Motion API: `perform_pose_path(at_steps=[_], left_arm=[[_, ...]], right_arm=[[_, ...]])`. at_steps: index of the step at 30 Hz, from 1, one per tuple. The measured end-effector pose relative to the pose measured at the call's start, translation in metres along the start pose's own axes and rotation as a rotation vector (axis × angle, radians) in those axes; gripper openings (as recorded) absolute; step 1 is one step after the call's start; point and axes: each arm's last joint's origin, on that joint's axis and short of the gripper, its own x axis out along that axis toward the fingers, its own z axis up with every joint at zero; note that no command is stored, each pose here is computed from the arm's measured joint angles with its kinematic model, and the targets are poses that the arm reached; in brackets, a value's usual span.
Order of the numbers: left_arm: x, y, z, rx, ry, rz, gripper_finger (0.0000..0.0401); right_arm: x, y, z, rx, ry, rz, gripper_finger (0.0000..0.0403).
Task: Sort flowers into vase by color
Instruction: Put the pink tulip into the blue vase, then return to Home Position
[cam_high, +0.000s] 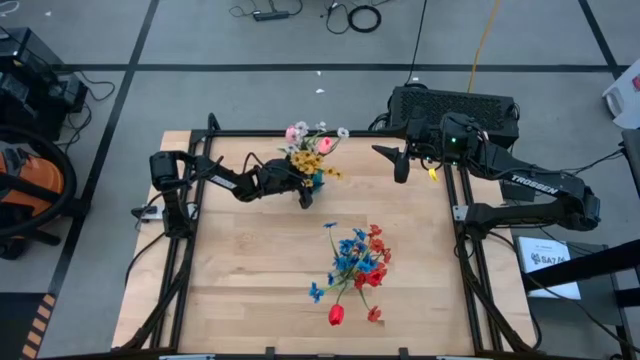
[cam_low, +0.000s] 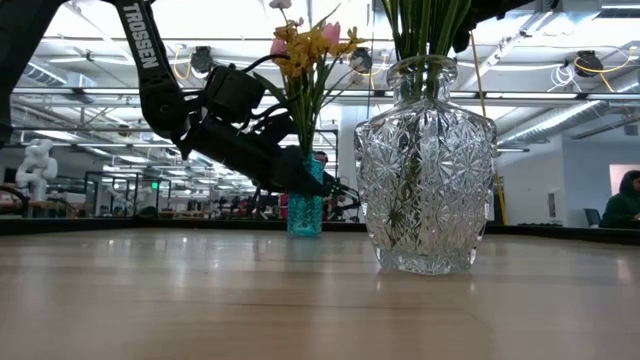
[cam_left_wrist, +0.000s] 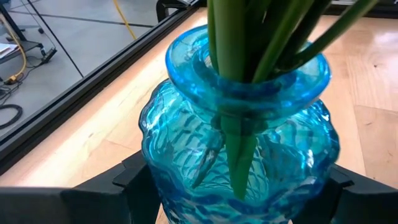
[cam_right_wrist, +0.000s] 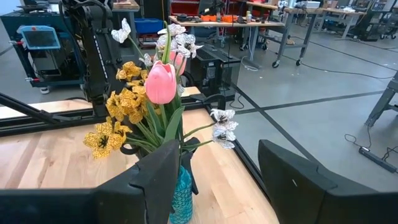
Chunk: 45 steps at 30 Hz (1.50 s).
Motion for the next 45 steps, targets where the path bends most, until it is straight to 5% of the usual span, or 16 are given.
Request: perform_pose_path(at_steps=[7,17,23,32,45], left_arm=[[0.000,0.000,0.000,-0.048,0.000,-0.001,0.0271],[0.000,0.000,0.001,-0.048,-0.006,0.000,0.0360],[-0.004,0.000,0.007,-0.049,-0.007,0.001,0.0375],[-0.037,0.002,0.029,-0.048,0.142,-0.006,0.0376],[-0.103,-0.007,0.055,-0.261,0.305,-0.102,0.0376]], right_arm=[[0.000,0.000,0.000,0.000,0.000,0.000,0.0212],[0.000,0.000,-0.003,0.002,0.032,0.002,0.0212],[0.000,0.000,-0.003,0.002,0.034,0.002,0.0212],[0.000,0.000,-0.003,0.002,0.033,0.002,0.0212],[-0.005,0.001,-0.002,0.002,0.030,0.004,0.0212]])
